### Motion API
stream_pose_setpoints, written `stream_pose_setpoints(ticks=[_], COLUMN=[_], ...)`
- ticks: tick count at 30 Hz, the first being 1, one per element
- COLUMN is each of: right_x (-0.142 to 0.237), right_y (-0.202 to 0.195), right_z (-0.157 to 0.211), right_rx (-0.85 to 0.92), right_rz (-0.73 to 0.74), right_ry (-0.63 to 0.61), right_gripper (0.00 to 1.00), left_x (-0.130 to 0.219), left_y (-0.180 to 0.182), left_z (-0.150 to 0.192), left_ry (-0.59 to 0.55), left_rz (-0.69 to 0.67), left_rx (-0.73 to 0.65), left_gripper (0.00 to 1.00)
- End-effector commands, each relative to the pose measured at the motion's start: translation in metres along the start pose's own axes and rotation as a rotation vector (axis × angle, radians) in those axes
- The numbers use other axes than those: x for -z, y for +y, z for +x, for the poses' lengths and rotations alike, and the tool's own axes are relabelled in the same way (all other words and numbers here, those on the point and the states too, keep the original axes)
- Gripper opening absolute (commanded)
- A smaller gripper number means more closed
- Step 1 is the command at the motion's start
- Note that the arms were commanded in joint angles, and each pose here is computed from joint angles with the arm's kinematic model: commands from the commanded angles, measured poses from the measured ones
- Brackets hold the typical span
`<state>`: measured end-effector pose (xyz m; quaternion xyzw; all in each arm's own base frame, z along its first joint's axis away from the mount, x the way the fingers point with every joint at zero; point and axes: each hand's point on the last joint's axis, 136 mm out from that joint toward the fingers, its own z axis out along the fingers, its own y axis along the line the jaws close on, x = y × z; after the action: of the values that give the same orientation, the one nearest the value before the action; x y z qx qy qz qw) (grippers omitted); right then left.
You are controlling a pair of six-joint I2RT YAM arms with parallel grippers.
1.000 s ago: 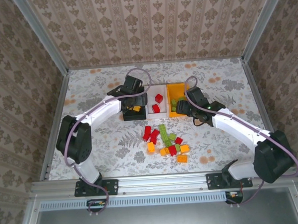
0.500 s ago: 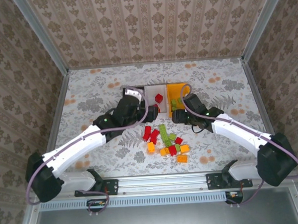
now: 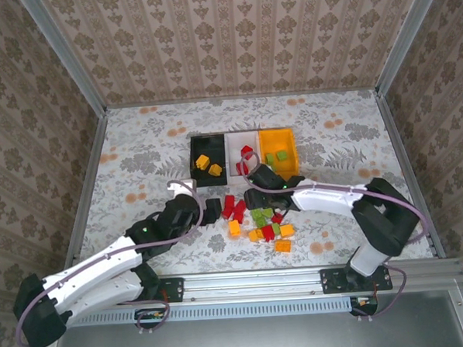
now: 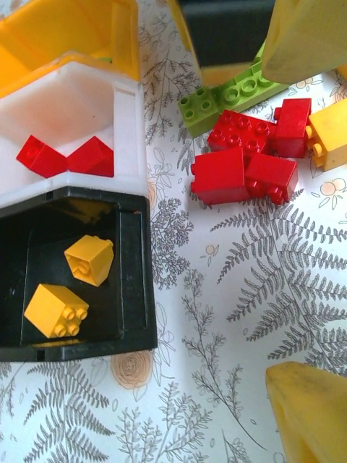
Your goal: Sort the legos into containers by color
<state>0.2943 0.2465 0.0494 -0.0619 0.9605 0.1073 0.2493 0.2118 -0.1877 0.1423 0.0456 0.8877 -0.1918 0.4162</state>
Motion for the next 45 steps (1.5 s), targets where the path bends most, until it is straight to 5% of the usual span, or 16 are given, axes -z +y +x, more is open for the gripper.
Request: stream_pose_setpoints(ticks=[1,18,29,40,45], right_x=[-0.008,-0.033,-0.033,0.067,0.073], right_y=[0.007,0.008,-0.015,-0.027,-0.058], right_z=[-0.019,-0.008,0.001,-0.056,-0.096], right_rx=[-0.025,0.012,-0.011,-0.037,-0.128], right_rz=[0.023,0.075,0.157,0.093,0.135], right_ry=[-0.057,0.014,0.028,-0.198,-0.223], right_gripper=[0.66,0.65,0.36,0.3,0.3], left_x=[0.004,0.002,0.002,0.003,0.002], left_y=[0.011,0.019,0.02,0.019,0.018], left_z=[0.004,0.011,0.011,0.01,0.01], left_ry=[-0.012,-0.016,-0.014,-0.017,-0.018], left_rz=[-0.032,-0.048,-0.051,-0.042,-0.033], left_rx=[0.051,0.061,0.062,0.055,0.055], left_gripper=[1.0,1.0,1.0,1.0,1.0])
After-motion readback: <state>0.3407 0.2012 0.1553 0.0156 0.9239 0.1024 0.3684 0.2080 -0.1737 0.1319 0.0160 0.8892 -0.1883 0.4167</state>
